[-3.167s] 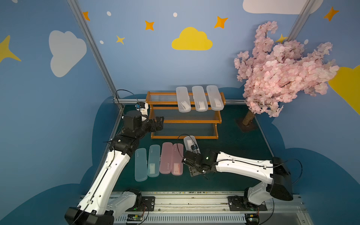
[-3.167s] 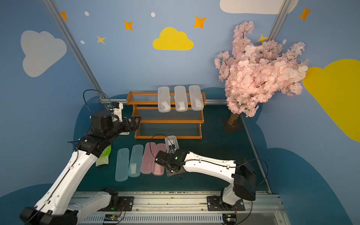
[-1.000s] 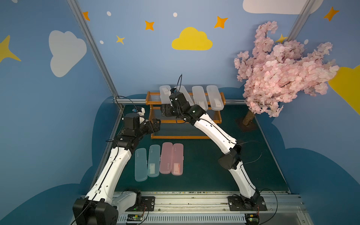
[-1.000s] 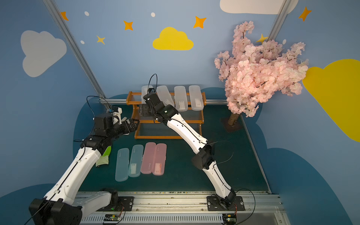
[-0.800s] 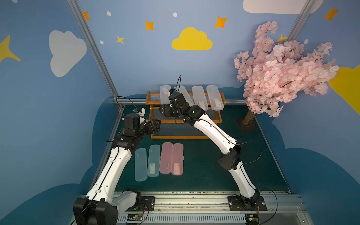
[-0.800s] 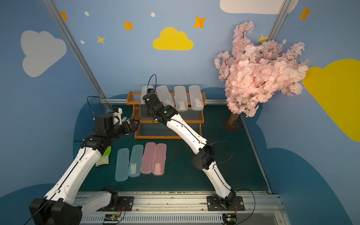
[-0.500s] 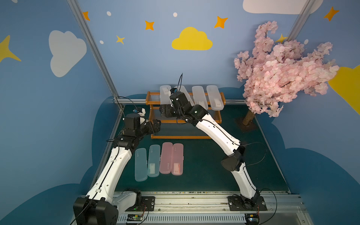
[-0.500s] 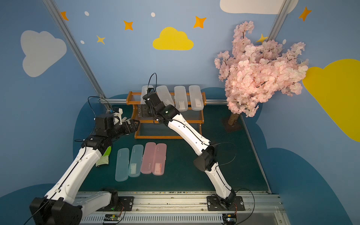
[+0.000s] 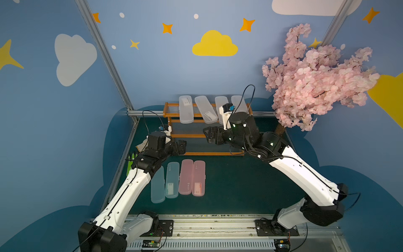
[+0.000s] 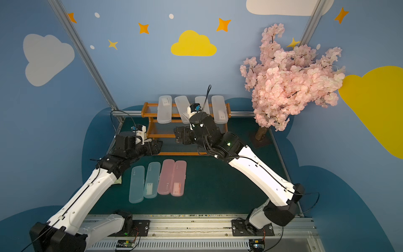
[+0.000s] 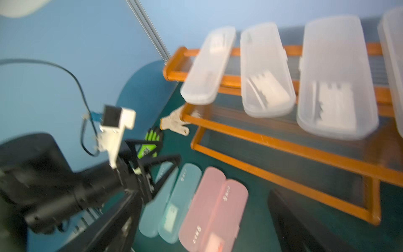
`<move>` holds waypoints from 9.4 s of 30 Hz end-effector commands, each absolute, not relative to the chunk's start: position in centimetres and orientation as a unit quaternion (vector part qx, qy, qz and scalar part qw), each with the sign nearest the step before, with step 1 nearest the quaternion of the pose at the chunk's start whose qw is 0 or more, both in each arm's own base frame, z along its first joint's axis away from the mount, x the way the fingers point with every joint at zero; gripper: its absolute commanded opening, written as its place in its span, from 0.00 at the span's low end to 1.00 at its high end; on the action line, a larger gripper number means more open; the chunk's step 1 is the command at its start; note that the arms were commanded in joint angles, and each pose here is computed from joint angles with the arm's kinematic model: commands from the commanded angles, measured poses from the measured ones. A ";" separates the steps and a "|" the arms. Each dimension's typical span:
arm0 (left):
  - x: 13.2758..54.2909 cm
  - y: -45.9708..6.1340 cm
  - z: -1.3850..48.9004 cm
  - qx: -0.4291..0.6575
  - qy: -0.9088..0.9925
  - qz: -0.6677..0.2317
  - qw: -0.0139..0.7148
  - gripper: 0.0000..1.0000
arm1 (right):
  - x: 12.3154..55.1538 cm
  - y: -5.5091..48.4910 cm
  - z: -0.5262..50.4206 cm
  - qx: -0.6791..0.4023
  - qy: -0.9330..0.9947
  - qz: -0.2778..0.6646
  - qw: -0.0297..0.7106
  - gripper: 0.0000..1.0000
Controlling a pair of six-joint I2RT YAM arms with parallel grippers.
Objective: Place the pencil cases on the shelf according to color
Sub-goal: Place the pencil case on the shelf, then pick up the pencil case from the center of the board, then place the pencil case on the shelf, then pick up the pencil case from the center of the board.
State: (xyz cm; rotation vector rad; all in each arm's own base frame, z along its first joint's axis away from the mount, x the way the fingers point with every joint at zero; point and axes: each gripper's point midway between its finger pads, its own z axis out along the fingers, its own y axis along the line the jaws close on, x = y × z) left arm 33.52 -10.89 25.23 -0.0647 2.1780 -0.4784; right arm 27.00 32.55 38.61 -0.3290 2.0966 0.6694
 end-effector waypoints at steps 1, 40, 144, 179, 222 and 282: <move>31.3 -10.4 24.2 -0.066 0.886 -0.207 0.409 1.00 | 26.3 30.5 32.4 -0.097 0.876 0.233 0.411 0.95; 24.8 -6.5 16.5 -0.168 0.914 -0.174 0.325 1.00 | 17.8 38.8 3.7 -0.155 0.983 0.045 0.086 0.96; 29.3 -12.5 20.8 -0.100 0.887 -0.225 0.391 1.00 | 34.0 26.4 18.7 -0.040 0.958 0.061 0.276 0.74; 27.4 -11.1 17.5 -0.057 0.910 -0.174 0.372 1.00 | 33.1 27.2 22.3 -0.016 0.954 0.137 0.265 0.95; 23.9 -23.6 4.5 0.004 0.984 -0.076 0.160 1.00 | 19.7 18.3 15.1 -0.016 0.957 0.121 0.265 0.95; 21.5 -5.4 17.6 -0.205 0.903 -0.095 0.366 1.00 | 18.2 36.7 1.1 -0.264 0.958 0.019 0.109 0.88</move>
